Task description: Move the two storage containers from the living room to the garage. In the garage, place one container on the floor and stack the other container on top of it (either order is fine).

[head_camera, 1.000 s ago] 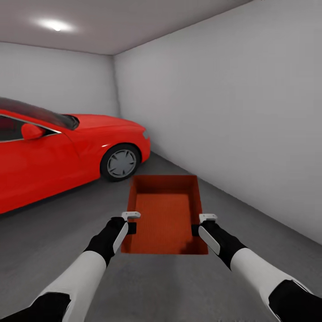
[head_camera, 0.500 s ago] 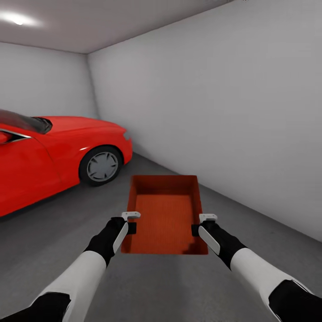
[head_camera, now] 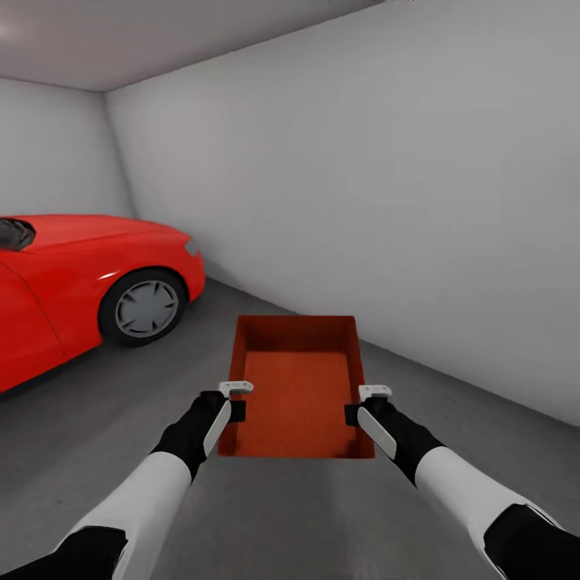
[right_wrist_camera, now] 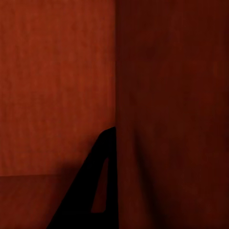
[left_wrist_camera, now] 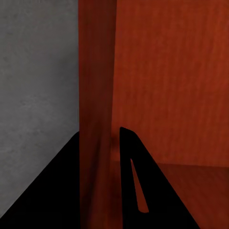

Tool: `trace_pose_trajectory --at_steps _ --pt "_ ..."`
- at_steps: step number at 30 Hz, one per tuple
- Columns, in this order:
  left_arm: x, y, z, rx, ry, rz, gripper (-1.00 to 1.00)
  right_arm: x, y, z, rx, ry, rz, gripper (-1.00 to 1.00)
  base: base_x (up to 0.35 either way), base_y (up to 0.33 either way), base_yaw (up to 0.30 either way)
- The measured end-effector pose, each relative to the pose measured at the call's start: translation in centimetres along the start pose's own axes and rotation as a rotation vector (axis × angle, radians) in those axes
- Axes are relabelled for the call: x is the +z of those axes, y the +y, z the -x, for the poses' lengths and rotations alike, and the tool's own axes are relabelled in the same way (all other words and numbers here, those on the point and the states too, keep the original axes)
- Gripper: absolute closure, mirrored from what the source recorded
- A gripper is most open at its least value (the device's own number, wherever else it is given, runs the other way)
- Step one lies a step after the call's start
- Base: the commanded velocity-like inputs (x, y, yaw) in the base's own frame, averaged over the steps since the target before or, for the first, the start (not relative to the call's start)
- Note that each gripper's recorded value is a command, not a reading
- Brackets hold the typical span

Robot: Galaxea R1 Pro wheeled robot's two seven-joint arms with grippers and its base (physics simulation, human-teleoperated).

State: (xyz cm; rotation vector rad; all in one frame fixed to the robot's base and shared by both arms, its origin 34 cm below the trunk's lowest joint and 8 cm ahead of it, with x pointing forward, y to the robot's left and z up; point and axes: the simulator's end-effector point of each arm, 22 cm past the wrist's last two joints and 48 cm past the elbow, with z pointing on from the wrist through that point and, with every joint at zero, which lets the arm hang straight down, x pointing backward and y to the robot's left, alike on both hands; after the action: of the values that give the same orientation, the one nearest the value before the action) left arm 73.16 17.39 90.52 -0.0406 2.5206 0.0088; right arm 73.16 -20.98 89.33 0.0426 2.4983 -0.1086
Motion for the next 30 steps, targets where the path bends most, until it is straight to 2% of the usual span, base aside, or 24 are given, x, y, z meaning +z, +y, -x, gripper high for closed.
trace_pose_trajectory --at_steps 30 --pt "0.02 -0.01 -0.07 -0.001 0.002 -0.001 1.0 0.0 -0.02 -0.04 -0.001 0.002 -0.001 1.0 0.0 0.0 -0.285"
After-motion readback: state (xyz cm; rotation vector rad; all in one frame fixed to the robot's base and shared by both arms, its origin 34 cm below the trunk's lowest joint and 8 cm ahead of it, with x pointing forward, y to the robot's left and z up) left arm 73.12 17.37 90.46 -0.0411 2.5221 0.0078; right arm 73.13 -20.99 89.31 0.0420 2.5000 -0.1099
